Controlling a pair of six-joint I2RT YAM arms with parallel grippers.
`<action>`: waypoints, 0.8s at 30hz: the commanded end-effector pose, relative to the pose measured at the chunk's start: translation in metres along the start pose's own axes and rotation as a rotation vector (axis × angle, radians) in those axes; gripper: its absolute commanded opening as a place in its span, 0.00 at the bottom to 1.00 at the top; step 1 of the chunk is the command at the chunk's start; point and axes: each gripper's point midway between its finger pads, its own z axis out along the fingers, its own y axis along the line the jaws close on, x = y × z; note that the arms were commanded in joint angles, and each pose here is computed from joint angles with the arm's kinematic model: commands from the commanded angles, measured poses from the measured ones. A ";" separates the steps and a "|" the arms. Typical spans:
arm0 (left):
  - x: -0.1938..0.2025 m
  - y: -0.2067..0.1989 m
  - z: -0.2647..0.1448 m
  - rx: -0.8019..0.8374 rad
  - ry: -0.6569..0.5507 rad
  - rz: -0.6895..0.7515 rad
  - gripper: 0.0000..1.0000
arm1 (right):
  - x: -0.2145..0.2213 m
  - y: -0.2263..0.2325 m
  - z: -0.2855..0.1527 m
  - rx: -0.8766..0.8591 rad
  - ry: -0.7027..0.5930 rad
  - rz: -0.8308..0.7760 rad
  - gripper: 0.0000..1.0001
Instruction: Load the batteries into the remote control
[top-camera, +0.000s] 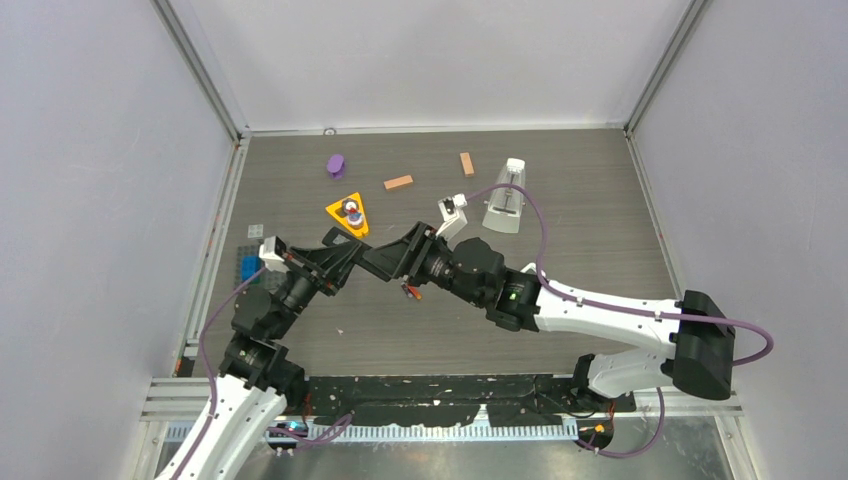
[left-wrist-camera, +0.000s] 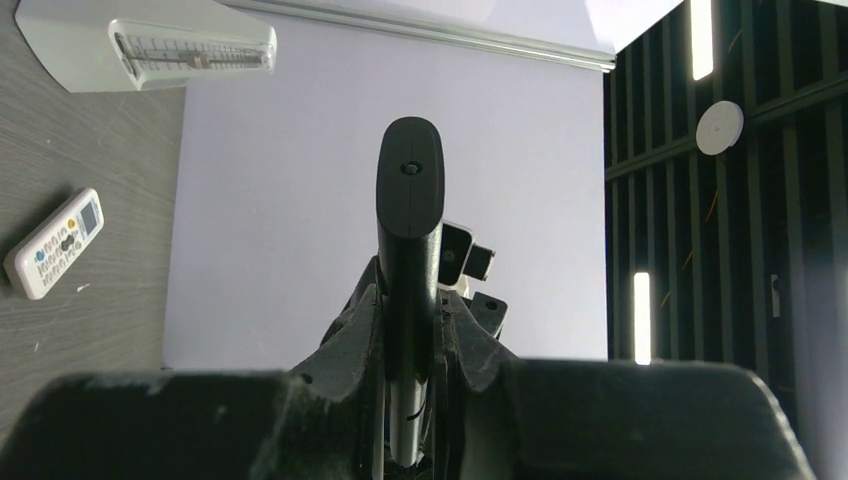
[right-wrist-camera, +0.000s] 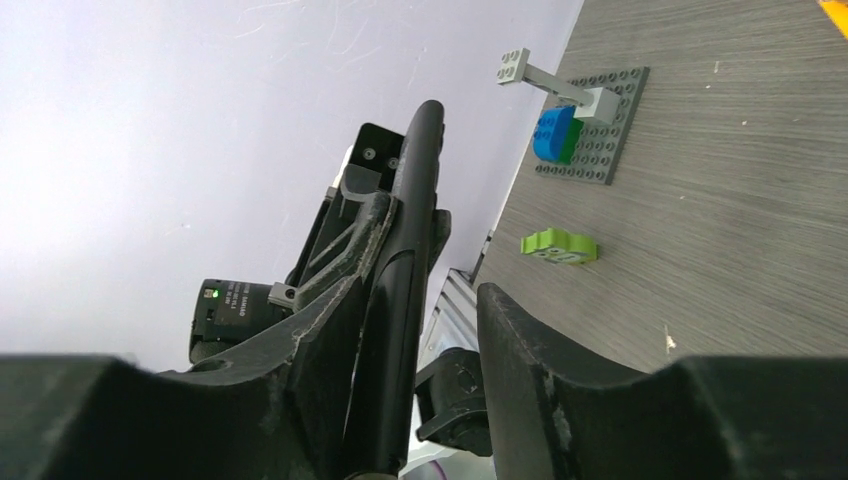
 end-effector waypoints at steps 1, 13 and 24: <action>0.009 -0.027 -0.002 0.093 0.042 -0.027 0.00 | -0.011 0.024 0.007 -0.064 -0.021 0.037 0.49; 0.016 -0.039 -0.008 0.124 0.071 -0.053 0.00 | -0.004 0.023 0.021 -0.075 0.006 0.074 0.30; 0.032 -0.040 -0.012 0.066 0.151 -0.071 0.00 | -0.008 0.036 0.032 -0.143 -0.026 0.086 0.35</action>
